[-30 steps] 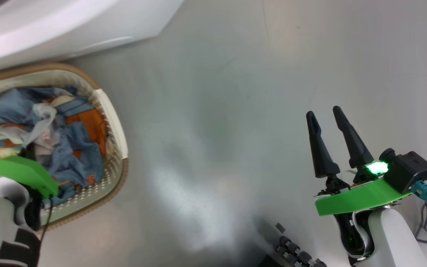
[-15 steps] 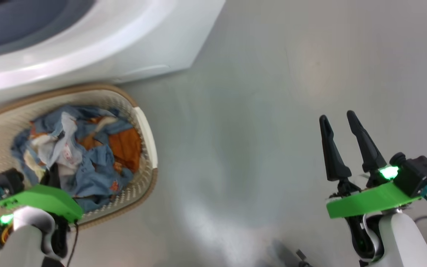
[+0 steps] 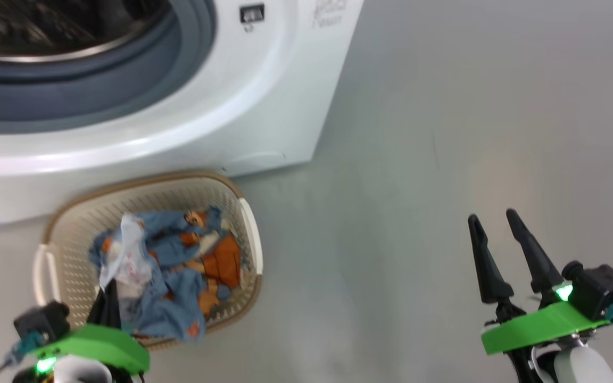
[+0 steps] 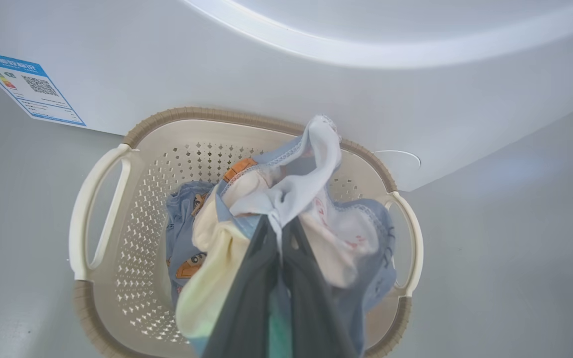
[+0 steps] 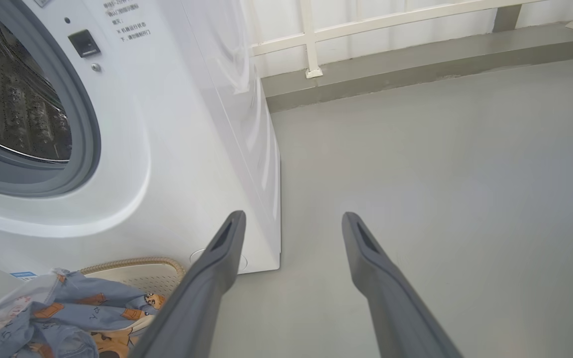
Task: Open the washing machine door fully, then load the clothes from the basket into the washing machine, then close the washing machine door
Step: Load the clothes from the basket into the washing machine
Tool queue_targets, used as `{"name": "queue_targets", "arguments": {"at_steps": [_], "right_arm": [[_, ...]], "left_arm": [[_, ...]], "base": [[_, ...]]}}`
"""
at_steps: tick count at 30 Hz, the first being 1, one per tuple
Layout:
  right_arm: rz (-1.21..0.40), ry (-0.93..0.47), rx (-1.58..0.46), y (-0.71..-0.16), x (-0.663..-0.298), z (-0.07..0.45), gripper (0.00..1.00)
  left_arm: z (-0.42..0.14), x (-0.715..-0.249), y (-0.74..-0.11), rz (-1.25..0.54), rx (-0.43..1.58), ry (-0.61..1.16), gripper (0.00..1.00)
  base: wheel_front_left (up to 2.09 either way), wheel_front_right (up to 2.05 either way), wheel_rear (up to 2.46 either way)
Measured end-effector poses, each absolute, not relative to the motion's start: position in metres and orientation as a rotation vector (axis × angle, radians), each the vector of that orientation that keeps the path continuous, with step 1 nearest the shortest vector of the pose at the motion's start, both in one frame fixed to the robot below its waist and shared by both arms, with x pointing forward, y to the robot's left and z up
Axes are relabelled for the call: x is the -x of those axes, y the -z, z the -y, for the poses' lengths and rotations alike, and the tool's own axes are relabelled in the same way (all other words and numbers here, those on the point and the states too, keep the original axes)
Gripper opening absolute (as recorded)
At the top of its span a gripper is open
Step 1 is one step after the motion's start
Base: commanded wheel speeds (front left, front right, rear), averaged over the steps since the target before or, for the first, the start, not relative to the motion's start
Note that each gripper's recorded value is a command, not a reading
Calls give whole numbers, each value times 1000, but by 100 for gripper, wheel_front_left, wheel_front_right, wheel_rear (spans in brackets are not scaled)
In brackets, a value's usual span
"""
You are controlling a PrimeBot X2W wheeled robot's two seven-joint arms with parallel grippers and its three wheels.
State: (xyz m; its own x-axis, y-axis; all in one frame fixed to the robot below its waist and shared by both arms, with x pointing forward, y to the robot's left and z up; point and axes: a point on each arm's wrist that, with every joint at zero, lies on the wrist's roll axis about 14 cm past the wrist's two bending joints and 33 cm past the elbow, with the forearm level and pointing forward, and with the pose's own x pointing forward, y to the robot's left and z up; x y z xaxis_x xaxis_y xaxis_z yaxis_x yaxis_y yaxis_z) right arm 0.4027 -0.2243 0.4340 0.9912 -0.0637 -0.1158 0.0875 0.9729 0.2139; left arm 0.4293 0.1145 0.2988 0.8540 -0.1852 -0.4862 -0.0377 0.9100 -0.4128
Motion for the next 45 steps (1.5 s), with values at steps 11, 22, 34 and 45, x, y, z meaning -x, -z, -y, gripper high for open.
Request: {"name": "queue_targets", "arguments": {"at_steps": [11, 22, 34, 45], "right_arm": [[-47, 52, -221, -462, -376, 222, 100], [-9, 22, -225, -478, -351, 214, 100], [43, 3, -220, -494, -333, 213, 100], [47, -16, -213, -496, -327, 209, 100]], "left_arm": [[-128, -398, -367, -358, 419, 87, 0], [-139, -365, -428, -177, 393, 95, 0], [-158, -332, -462, -68, 370, 60, 0], [-165, -317, -475, -24, 368, 32, 0]], "base": [[0, 0, 0], [0, 0, 0], [0, 0, 0], [0, 0, 0]]}}
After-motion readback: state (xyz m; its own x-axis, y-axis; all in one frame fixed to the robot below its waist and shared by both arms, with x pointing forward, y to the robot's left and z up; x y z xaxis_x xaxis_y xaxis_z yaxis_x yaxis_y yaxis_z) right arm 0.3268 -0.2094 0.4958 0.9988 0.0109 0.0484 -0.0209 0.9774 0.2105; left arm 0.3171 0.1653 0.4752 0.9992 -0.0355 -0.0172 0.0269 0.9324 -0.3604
